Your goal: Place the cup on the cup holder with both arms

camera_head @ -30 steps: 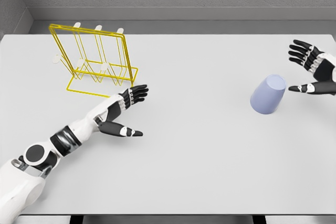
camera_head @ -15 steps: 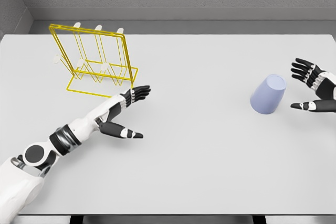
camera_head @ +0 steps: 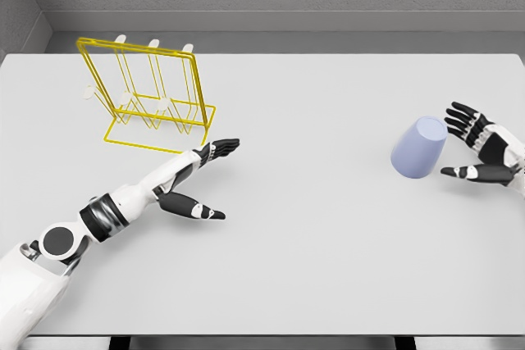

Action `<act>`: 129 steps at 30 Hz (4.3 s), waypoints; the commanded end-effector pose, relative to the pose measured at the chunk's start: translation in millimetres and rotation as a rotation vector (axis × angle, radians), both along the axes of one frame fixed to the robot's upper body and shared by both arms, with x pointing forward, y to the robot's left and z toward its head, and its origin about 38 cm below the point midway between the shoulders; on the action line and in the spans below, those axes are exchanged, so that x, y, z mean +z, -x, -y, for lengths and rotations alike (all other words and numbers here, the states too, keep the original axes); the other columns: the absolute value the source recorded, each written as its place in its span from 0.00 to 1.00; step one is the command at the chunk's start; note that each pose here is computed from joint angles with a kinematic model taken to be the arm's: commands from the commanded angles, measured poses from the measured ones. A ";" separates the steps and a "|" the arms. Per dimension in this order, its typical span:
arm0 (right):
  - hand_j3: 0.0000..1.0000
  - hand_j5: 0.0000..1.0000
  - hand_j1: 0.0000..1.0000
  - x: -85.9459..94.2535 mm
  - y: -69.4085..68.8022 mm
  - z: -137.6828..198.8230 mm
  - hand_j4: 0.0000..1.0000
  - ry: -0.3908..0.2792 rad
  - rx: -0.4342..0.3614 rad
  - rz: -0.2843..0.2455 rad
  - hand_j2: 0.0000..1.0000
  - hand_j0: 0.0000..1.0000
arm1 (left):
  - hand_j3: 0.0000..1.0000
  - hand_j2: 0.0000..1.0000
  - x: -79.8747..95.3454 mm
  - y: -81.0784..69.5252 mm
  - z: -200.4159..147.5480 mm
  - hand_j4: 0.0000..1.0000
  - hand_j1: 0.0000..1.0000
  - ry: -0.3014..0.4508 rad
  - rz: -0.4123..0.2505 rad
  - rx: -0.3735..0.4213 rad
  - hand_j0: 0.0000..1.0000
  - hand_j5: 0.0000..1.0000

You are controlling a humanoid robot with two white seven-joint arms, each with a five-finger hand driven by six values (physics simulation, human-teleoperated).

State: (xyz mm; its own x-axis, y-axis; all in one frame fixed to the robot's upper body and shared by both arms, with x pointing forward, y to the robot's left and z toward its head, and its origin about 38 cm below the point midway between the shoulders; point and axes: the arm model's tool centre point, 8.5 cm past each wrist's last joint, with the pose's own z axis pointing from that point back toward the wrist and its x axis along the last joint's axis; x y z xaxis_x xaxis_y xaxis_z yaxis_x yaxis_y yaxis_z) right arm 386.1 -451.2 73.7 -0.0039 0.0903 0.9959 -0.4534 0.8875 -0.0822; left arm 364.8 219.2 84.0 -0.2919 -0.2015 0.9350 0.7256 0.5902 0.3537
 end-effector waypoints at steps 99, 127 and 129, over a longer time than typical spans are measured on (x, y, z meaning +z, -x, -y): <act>0.70 0.70 0.70 12.2 -35.8 -142.1 0.70 -0.146 0.264 0.120 0.70 0.70 | 1.00 1.00 -11.0 -3.3 3.4 1.00 1.00 0.087 -0.114 0.047 1.00 1.00; 0.70 0.70 0.70 -10.6 -21.6 -236.4 0.70 -0.151 0.458 0.093 0.70 0.70 | 1.00 1.00 -11.1 -3.1 5.8 1.00 1.00 0.097 -0.114 0.048 1.00 1.00; 0.70 0.70 0.70 -13.6 -22.0 -237.2 0.70 -0.141 0.457 0.088 0.70 0.70 | 1.00 1.00 -11.0 -3.0 5.9 1.00 1.00 0.098 -0.113 0.046 1.00 1.00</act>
